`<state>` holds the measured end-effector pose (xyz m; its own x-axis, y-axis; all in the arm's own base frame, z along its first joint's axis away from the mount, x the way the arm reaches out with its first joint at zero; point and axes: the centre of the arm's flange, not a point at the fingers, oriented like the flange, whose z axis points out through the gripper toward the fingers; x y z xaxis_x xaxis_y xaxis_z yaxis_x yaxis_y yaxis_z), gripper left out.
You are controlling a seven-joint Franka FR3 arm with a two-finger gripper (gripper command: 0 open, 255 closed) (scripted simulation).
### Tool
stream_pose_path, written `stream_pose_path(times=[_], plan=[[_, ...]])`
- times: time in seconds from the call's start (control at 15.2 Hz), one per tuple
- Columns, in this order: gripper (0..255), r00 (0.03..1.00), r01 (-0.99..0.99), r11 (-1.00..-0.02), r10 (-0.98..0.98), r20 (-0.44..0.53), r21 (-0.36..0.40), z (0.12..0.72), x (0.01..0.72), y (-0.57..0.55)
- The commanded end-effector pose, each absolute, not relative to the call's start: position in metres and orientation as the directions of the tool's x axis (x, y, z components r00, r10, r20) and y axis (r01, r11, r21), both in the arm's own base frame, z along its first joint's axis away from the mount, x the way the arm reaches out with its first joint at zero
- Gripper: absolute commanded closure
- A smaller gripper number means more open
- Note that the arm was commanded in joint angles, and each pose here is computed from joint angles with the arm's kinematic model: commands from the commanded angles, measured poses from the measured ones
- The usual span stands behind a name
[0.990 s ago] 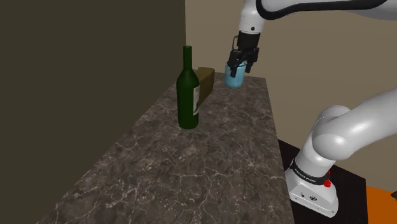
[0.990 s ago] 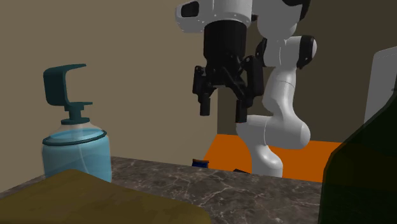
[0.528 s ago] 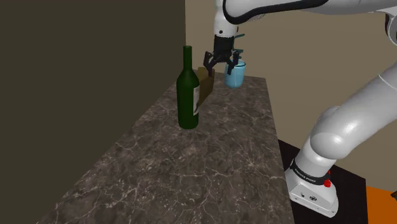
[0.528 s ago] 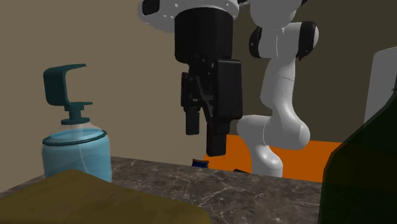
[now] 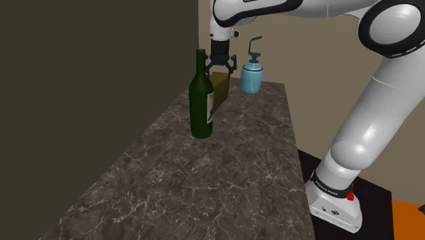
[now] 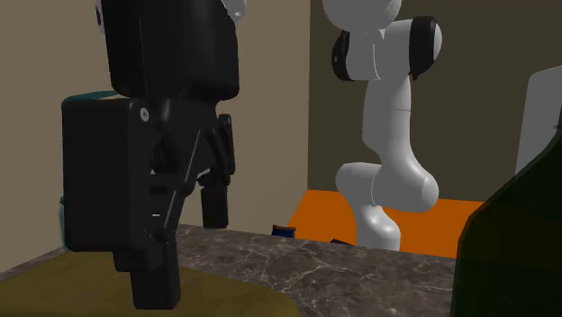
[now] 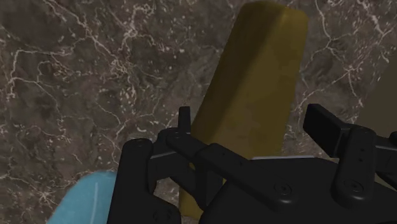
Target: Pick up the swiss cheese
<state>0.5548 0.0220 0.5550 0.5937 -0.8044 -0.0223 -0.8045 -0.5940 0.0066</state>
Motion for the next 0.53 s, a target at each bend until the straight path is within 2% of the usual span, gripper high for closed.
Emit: stream_pose_path(times=[0.0,0.46], plan=[[0,0.554,-0.832,-0.555,-0.832,-0.026,0.009,0.545,0.571,0.02],[0,0.554,-0.832,-0.555,-0.832,-0.026,0.009,0.51,0.571,0.02]])
